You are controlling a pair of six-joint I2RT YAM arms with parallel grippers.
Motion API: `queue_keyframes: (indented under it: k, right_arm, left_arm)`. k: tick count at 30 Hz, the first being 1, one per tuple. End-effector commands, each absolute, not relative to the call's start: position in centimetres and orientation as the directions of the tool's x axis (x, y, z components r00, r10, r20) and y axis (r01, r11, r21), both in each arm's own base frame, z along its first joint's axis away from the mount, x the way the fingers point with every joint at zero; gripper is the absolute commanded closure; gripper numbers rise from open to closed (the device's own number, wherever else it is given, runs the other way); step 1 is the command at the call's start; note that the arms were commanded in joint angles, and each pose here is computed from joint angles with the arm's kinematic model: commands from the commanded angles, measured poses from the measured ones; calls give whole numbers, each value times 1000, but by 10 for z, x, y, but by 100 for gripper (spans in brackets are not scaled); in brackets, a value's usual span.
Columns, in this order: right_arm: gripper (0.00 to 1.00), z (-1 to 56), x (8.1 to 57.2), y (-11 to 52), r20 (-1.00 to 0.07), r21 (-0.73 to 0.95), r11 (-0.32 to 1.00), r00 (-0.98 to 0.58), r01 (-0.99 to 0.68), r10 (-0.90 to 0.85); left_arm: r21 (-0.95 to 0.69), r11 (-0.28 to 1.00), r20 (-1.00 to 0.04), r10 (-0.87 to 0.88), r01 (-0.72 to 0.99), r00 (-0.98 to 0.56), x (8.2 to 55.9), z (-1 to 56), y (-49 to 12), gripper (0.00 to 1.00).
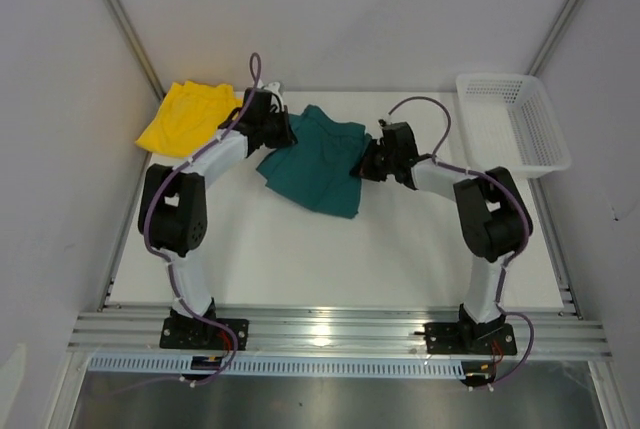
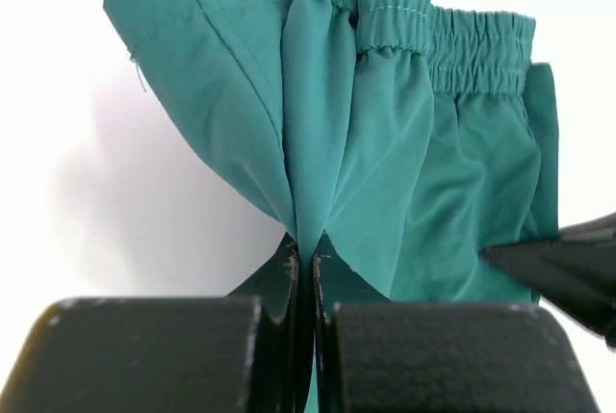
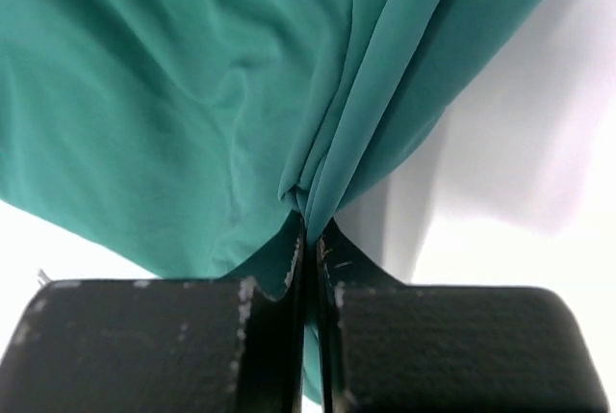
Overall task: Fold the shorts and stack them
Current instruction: Neatly place the folded shorts to the corner
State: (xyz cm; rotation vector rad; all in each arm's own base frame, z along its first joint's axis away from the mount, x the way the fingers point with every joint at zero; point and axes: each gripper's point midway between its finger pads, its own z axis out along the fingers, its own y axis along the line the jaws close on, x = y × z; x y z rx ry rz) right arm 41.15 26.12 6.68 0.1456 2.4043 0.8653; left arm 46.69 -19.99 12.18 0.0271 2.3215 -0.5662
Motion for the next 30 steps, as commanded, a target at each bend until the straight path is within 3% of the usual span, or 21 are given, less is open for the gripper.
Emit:
queue_keyframes:
  k: [1,4,8,18,23,30]
  right_arm:
    - [100,115,466,307,-551,712,669,-760,-212,345]
    - [100,100,489,337,-510,762,612,-779,-212,364]
    - [100,132,532,383,-552,795,520,-726,-312,410]
    - [100,165,572,453,-521,851,274,-646,-448,558]
    - [100,180,590,478,-428,873,146,-588,-465,687]
    - [100,183,589,492,-335,889,110,-466,-445,819]
  left_arm:
    - [-351,923,-702,-149,157,-696,512,139,-170,100]
    - [-365,919,-743,-193,147,-641,542,161,-154,100]
    - [-374,920,-757,-229,117,-612,572,167,-131,100]
    - [-377,922,-842,-300,91,-449,623,249,-65,100]
    - [-406,913,-853,-360,47,-379,634,267,-19,100]
    - [-459,888,-830,-435,-15,-348,636,269,31,100]
